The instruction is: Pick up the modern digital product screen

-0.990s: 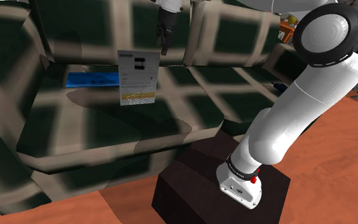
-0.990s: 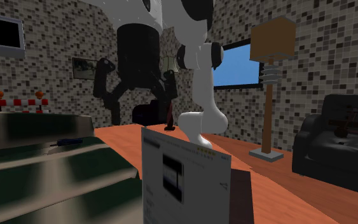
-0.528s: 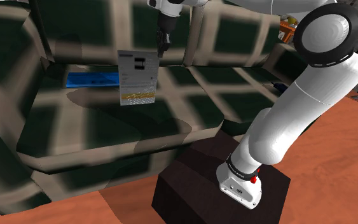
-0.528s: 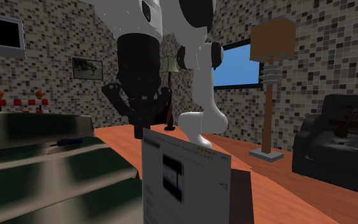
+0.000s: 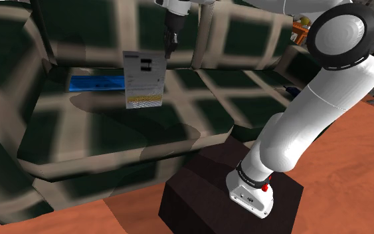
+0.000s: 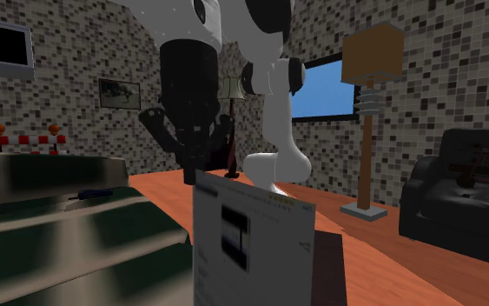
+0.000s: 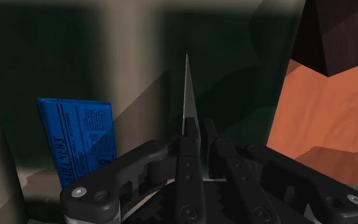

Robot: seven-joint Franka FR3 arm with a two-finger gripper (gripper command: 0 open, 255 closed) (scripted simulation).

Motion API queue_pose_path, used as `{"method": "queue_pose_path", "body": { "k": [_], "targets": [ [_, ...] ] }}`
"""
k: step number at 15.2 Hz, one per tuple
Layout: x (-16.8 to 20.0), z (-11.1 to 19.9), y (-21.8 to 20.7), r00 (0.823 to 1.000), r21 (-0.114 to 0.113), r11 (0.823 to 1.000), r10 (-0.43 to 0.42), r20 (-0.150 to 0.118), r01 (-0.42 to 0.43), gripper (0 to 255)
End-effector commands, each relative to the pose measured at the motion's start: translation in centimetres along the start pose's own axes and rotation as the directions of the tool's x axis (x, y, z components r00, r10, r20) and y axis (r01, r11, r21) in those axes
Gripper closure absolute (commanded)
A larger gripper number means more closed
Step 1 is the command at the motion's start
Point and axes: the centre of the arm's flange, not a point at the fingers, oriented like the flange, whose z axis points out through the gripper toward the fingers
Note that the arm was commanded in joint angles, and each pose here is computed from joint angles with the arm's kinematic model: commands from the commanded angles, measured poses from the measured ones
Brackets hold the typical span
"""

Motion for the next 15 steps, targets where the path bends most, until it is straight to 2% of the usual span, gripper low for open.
{"method": "queue_pose_path", "body": {
  "k": [1,13,15],
  "targets": [
    [0.1,-1.0,0.0,1.000,0.000,1.000,0.000,0.000,0.000,255],
    [0.6,-7.3,0.2,1.000,0.000,1.000,0.000,0.000,0.000,255],
    [0.6,-7.4,0.2,1.000,0.000,1.000,0.000,0.000,0.000,255]
  ]
}}
